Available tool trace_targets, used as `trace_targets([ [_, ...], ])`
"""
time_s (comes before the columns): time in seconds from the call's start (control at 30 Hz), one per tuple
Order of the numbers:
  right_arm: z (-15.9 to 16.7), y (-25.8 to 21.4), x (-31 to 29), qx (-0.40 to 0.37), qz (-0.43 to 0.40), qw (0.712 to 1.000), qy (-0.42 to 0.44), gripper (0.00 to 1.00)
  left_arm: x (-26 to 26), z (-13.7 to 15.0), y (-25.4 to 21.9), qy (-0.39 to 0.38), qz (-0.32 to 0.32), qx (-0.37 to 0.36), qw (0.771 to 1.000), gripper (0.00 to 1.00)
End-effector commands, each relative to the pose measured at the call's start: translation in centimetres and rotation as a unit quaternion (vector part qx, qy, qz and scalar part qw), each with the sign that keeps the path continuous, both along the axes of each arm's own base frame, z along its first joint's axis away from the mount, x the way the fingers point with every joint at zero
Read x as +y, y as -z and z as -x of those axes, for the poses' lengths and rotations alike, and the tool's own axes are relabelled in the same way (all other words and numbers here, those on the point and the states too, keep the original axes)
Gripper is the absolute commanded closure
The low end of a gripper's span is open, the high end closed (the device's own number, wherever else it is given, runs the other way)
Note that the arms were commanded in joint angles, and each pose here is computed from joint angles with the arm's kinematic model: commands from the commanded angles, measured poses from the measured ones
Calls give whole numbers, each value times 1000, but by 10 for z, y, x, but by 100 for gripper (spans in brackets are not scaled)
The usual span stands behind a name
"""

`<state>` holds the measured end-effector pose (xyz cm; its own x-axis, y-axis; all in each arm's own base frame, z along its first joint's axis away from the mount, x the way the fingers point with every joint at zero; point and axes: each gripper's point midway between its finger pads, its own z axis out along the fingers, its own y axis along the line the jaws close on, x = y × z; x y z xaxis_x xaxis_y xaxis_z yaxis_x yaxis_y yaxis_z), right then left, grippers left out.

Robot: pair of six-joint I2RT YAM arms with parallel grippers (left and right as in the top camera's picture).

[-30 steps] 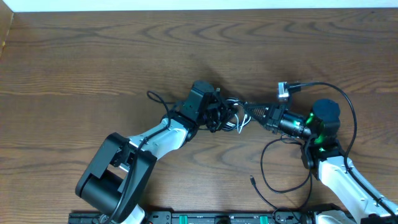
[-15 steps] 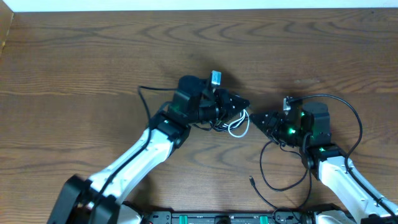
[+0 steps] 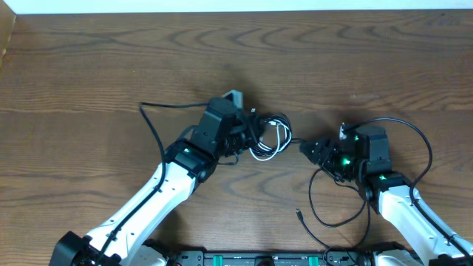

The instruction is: Untangle cables

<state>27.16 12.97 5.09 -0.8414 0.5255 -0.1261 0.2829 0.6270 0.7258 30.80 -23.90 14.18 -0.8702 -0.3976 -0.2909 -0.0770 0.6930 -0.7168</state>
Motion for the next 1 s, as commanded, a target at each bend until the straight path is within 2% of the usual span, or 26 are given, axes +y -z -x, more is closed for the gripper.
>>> trace_targets([
  [0.0, -2, 5, -10, -8, 39, 999, 8, 28, 39, -29, 2, -87, -66, -40, 993, 92],
  [0.07, -1, 6, -11, -5, 43, 999, 11, 27, 46, -37, -1, -101, -62, -48, 992, 92],
  [0.17, -1, 6, -11, -5, 43, 999, 11, 26, 78, -53, -2, -164, -95, -66, 980, 92],
  [0.3, 2, 7, -7, -2, 44, 999, 3, 26, 136, -71, -6, -276, -166, -95, 942, 92],
  [0.33, 3, 7, -5, -3, 44, 999, -1, 25, 147, -73, -8, -295, -177, -99, 934, 85],
  [0.37, 3, 7, -3, -4, 46, 999, -4, 25, 155, -75, -8, -307, -183, -100, 929, 58],
  [0.4, 4, 8, -1, -5, 48, 999, -7, 25, 160, -75, -8, -312, -183, -98, 927, 25],
  [0.43, 4, 8, 0, -7, 53, 999, -10, 25, 163, -75, -6, -314, -184, -92, 927, 3],
  [0.6, 4, 14, 1, -22, 102, 994, -9, 26, 171, -48, 24, -315, -197, -7, 928, 3],
  [0.73, -6, 11, 3, -68, 157, 985, -8, 25, 168, -15, 50, -342, -165, 100, 920, 3],
  [0.9, -21, 5, 15, -140, 211, 967, -26, 25, 138, -3, 55, -267, -126, 138, 945, 2],
  [0.97, -23, 7, 25, -148, 207, 966, -34, 31, 134, -2, 55, -247, -129, 135, 951, 3],
])
